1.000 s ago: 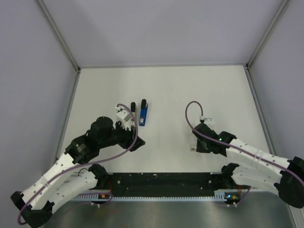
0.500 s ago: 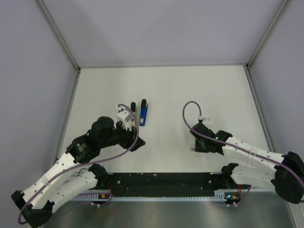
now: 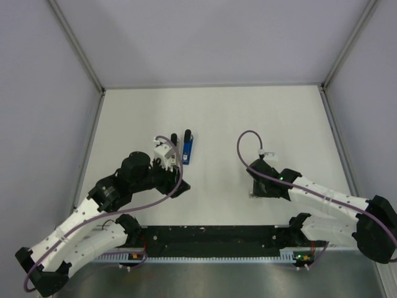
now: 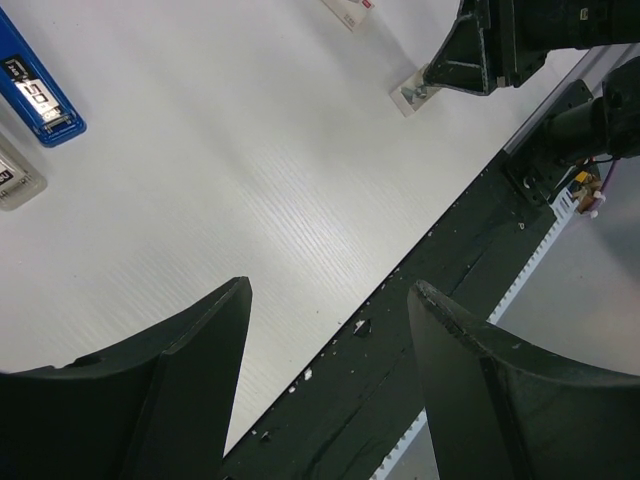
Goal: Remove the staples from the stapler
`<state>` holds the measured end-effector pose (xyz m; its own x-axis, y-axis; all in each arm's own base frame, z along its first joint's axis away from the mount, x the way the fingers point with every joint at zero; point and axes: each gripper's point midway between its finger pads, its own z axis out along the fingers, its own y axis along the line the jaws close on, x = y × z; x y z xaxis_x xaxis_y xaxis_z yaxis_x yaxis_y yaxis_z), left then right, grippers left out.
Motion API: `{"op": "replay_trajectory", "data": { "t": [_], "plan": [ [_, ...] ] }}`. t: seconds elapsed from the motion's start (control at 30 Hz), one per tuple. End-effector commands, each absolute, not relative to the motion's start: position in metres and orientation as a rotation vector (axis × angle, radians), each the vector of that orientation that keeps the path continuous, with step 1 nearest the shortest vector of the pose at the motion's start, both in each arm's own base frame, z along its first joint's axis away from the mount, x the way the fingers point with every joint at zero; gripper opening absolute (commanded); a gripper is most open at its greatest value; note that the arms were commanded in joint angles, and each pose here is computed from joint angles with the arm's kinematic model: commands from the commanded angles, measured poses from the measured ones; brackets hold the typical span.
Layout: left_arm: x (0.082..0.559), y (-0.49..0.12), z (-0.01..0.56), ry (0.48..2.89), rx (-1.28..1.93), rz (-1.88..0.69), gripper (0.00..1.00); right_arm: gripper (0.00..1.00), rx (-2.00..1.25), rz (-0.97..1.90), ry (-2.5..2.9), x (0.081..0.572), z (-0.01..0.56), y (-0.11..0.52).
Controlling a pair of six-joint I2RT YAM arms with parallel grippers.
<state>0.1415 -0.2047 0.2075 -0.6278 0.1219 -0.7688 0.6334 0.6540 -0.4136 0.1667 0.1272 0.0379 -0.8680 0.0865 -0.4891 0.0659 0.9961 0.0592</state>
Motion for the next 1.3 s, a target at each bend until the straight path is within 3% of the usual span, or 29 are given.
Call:
{"op": "replay_trajectory", "data": {
  "t": [0.0, 0.3, 0.67, 1.03, 1.27],
  "plan": [
    [0.146, -0.214, 0.223, 2.060, 0.608, -0.931, 0.70, 0.34, 0.129, 0.124, 2.478, 0.201, 0.083, 0.144],
    [0.149, -0.221, 0.221, 2.061, 0.612, -0.959, 0.70, 0.44, 0.108, 0.065, 2.415, 0.235, 0.110, 0.144],
    [0.177, -0.252, 0.214, 2.064, 0.585, -0.998, 0.70, 0.51, 0.249, 0.054, 2.402, 0.283, 0.095, 0.129],
    [0.175, -0.256, 0.207, 2.087, 0.597, -1.017, 0.70, 0.49, 0.391, 0.075, 2.387, 0.325, 0.076, 0.110],
    [0.175, -0.253, 0.203, 2.099, 0.610, -0.999, 0.70, 0.61, 0.253, 0.211, 2.396, 0.337, 0.077, 0.136]
  ]
}}
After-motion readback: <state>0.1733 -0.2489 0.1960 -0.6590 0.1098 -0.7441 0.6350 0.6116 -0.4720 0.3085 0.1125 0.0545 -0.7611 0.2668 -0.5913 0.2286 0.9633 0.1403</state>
